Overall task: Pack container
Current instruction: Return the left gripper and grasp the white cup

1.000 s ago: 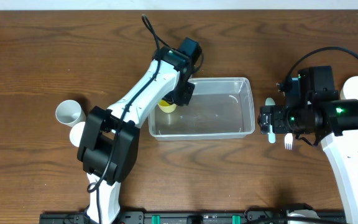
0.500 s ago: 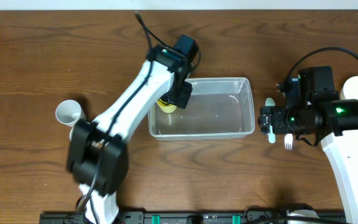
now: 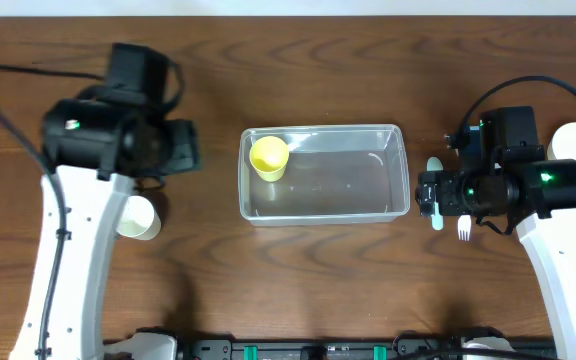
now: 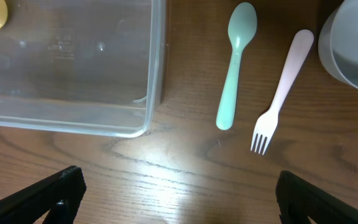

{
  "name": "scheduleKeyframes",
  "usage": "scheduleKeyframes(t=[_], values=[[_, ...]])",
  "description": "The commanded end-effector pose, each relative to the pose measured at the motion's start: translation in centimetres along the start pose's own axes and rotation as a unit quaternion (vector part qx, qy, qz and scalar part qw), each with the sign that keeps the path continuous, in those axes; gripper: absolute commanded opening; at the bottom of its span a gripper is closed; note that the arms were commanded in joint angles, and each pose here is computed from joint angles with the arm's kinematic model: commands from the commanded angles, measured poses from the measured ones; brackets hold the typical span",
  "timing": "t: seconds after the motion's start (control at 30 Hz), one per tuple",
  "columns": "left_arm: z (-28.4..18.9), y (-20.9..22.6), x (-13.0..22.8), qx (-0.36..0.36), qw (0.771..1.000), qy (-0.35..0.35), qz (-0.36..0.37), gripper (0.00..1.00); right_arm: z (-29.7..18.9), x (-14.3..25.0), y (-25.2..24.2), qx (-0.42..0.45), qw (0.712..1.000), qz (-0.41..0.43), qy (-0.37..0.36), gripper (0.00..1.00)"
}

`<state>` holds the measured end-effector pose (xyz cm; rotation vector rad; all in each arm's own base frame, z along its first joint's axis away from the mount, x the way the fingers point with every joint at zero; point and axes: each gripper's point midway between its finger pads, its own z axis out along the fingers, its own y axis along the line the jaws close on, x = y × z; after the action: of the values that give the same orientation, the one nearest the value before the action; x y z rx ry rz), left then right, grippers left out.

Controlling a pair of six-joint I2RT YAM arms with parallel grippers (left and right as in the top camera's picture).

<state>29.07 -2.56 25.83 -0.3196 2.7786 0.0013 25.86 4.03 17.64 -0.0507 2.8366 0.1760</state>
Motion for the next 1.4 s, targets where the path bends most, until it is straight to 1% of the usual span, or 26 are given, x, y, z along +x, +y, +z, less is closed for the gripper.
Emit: scheduleKeyframes(t=[0.0, 0.07, 0.23, 0.4, 0.53, 0.57, 0.8, 0.93, 1.0, 1.1, 1.13, 1.2, 1.27, 1.3, 1.33, 1.37], values=[[1.3, 3.3, 0.6, -0.030, 0.997, 0.016, -0.063, 0.71, -0.4, -0.5, 0.2, 0.002, 1.000, -0.015, -0.007, 0.99], [2.3, 4.5, 1.0, -0.039, 0.996, 0.026, -0.082, 0.71, -0.4, -0.5, 0.2, 0.002, 1.000, -0.015, -0.007, 0.99], [6.5, 6.2, 2.7, -0.053, 0.992, 0.060, -0.102, 0.71, -0.4, -0.5, 0.2, 0.001, 1.000, -0.015, -0.008, 0.99], [10.8, 7.1, 5.2, -0.063, 0.988, 0.090, -0.110, 0.75, -0.4, -0.5, 0.2, 0.001, 1.000, -0.015, -0.007, 0.99], [13.6, 7.4, 6.7, -0.066, 0.987, 0.096, -0.112, 0.77, -0.4, -0.5, 0.2, 0.001, 1.000, -0.015, -0.007, 0.99], [14.3, 7.4, 7.0, -0.066, 0.987, 0.096, -0.111, 0.79, -0.4, -0.5, 0.2, 0.001, 1.000, -0.015, -0.007, 0.99], [17.3, 7.7, 8.8, -0.069, 0.986, 0.105, -0.109, 0.79, -0.4, -0.4, 0.2, 0.002, 1.000, -0.015, -0.005, 0.99], [17.9, 7.7, 8.5, -0.069, 0.987, 0.103, -0.105, 0.78, -0.4, -0.3, 0.2, 0.002, 1.000, -0.015, -0.002, 0.99], [18.1, 7.7, 8.4, -0.069, 0.987, 0.101, -0.105, 0.73, -0.4, -0.2, 0.1, 0.002, 1.000, -0.015, -0.001, 0.99], [18.3, 7.7, 8.4, -0.069, 0.987, 0.103, -0.105, 0.55, -0.4, -0.1, 0.1, 0.002, 1.000, -0.015, 0.002, 0.99], [18.3, 7.7, 8.4, -0.069, 0.987, 0.103, -0.105, 0.52, -0.4, 0.0, 0.1, 0.002, 1.000, -0.015, 0.002, 0.99], [18.3, 7.7, 8.4, -0.069, 0.987, 0.104, -0.105, 0.50, -0.4, 0.0, 0.1, 0.002, 1.000, -0.015, 0.002, 0.99], [18.3, 7.7, 8.5, -0.068, 0.988, 0.105, -0.096, 0.35, -0.4, 0.0, 0.1, 0.002, 1.000, -0.015, 0.002, 0.99], [18.3, 7.7, 8.5, -0.068, 0.988, 0.105, -0.093, 0.29, -0.4, 0.0, 0.1, 0.002, 1.000, -0.015, 0.002, 0.99], [18.3, 7.7, 8.5, -0.068, 0.988, 0.106, -0.092, 0.26, -0.4, 0.0, 0.1, 0.002, 1.000, -0.015, 0.002, 0.99], [18.3, 7.7, 8.5, -0.068, 0.988, 0.107, -0.088, 0.25, -0.4, 0.0, 0.1, 0.002, 1.000, -0.015, 0.002, 0.99]])
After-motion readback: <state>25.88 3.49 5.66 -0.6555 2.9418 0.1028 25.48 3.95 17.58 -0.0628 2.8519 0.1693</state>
